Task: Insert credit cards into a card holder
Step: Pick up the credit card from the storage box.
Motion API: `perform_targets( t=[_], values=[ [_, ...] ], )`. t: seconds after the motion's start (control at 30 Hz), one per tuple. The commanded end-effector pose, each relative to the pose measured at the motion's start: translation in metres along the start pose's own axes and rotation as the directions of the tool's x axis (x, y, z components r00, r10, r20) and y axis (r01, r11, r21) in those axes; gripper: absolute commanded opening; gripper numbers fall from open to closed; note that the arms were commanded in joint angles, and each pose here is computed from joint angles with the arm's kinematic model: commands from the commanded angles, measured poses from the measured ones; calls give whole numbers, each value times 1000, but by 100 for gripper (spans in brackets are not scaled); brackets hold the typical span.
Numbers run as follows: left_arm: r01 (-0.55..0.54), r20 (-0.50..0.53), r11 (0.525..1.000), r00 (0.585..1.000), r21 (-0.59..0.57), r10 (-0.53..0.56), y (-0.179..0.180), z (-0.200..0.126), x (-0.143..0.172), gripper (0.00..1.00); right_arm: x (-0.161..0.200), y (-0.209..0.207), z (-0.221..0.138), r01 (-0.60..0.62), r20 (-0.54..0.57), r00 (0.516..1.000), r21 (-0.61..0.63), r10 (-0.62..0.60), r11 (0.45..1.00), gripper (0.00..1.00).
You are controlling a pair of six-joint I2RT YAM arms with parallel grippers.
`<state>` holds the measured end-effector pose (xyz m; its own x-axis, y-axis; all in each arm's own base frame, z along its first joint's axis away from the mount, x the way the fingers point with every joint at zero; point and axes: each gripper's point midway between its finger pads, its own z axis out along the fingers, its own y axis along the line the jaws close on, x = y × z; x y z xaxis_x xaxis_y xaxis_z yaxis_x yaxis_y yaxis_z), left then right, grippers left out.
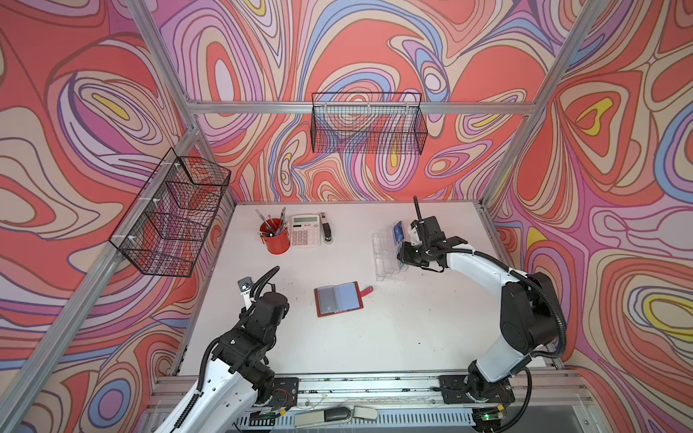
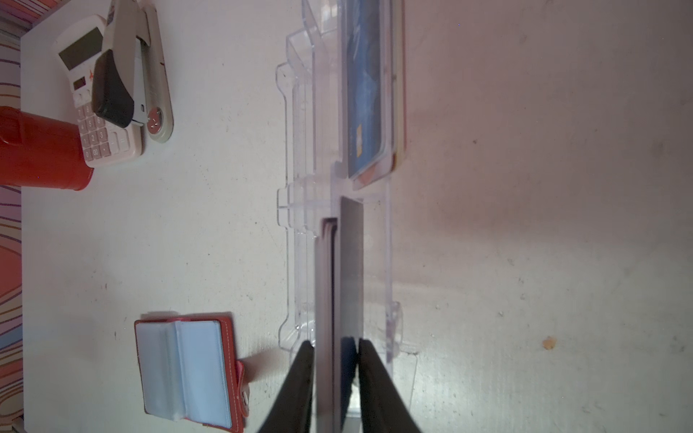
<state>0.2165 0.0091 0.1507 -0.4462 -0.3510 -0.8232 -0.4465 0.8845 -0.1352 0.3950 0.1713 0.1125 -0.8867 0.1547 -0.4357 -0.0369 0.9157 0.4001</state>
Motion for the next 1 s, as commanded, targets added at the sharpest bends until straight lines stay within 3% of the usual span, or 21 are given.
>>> perform_targets(
  t=[0.0, 0.33, 0.97],
  values=[
    [-4, 5, 1000, 1000, -13, 4, 2, 1, 0, 50, -12, 10, -19, 16, 40, 999, -26, -15, 1000, 23],
    [-5, 6, 1000, 1000, -11, 5, 2, 1, 0, 51, -17, 16, -34, 25, 74, 997, -40, -22, 999, 23],
    [-4, 4, 1000, 1000, -6, 4, 2, 1, 0, 51, -25, 3, -51, 26, 135, 990, 49, -32, 998, 10]
  ],
)
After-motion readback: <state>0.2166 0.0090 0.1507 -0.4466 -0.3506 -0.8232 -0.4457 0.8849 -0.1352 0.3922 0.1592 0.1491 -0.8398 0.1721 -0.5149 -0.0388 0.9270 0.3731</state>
